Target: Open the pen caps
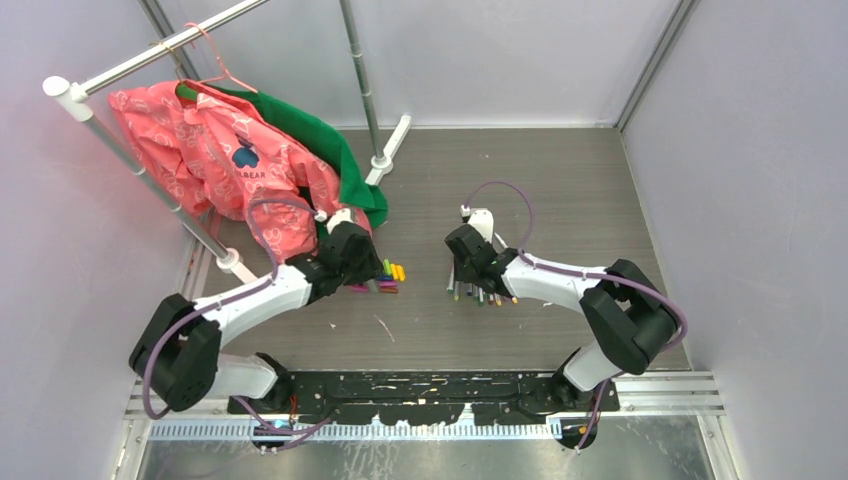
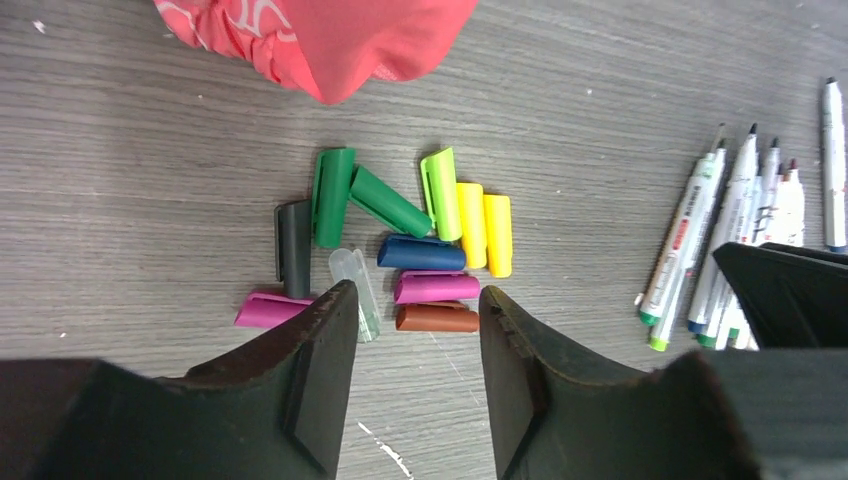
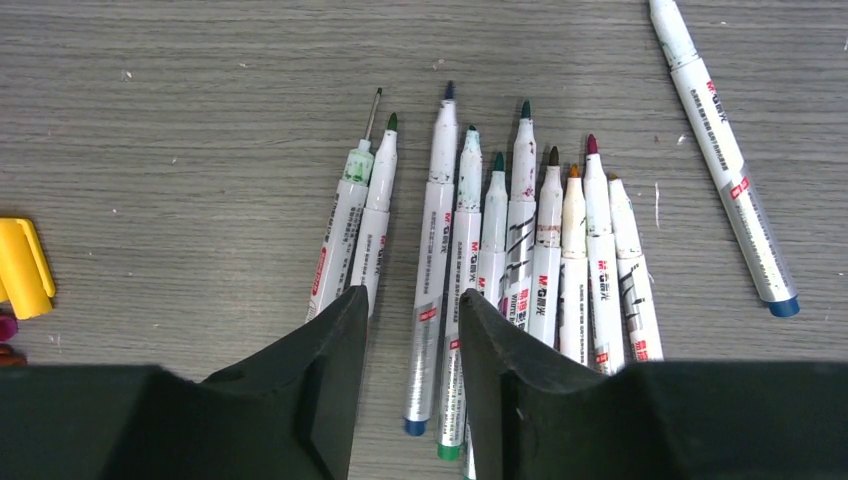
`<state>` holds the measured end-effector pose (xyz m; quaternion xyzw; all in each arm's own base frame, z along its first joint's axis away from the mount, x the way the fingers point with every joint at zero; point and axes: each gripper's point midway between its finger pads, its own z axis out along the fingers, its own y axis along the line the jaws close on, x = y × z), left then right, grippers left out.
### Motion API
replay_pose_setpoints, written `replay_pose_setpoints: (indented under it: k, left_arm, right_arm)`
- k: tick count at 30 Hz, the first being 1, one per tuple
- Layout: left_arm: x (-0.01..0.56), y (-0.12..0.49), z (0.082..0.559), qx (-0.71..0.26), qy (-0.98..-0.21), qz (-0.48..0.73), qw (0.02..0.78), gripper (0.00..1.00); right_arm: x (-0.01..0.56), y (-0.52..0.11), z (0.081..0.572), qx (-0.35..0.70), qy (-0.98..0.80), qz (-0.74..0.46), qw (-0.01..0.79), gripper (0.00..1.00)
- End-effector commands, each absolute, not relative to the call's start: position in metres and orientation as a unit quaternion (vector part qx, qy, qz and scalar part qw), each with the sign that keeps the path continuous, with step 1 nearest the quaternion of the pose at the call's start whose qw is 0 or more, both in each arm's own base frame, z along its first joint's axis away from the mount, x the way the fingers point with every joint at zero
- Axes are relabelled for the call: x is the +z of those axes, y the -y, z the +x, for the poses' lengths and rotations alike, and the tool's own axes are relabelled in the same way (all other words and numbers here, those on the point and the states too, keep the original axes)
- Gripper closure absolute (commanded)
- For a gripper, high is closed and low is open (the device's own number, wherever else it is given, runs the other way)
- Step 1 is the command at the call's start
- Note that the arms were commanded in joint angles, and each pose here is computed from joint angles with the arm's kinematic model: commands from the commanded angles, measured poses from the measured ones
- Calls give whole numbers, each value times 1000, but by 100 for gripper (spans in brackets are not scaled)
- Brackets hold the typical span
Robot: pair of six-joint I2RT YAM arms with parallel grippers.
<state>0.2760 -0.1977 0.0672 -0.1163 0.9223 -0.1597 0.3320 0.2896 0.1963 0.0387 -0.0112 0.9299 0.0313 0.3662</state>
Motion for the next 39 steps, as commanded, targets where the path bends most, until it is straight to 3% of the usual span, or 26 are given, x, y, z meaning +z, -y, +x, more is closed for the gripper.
replay_pose_setpoints:
  k: [1, 8, 9, 10, 11, 23, 31, 39]
  left_arm:
    - [96, 190, 278, -165, -904, -127, 372, 50]
    - [136, 179, 271, -158, -887, -121, 416, 32]
    - [144, 177, 270, -158, -884, -120, 423, 26]
    - [150, 175, 269, -158, -881, -118, 429, 10]
    - [155, 173, 268, -156, -879, -117, 435, 7]
    - [204, 119, 265, -93, -823, -143, 541, 1]
    - [221, 95, 283, -41, -767, -162, 619, 2]
    - [205, 90, 299, 29, -759, -132, 636, 0]
  right_arm:
    - [75, -205, 306, 55, -911, 6, 408, 54]
    - [116, -195, 300, 68, -895, -5, 442, 45]
    - [124, -192, 300, 69, -890, -4, 450, 42]
    - [130, -189, 299, 68, -886, -4, 458, 38]
    - [138, -184, 299, 66, -880, 3, 470, 36]
    - [196, -96, 296, -75, -806, 115, 575, 8]
    - [201, -69, 295, -156, -780, 150, 587, 6]
    - [193, -69, 298, -166, -780, 134, 588, 9]
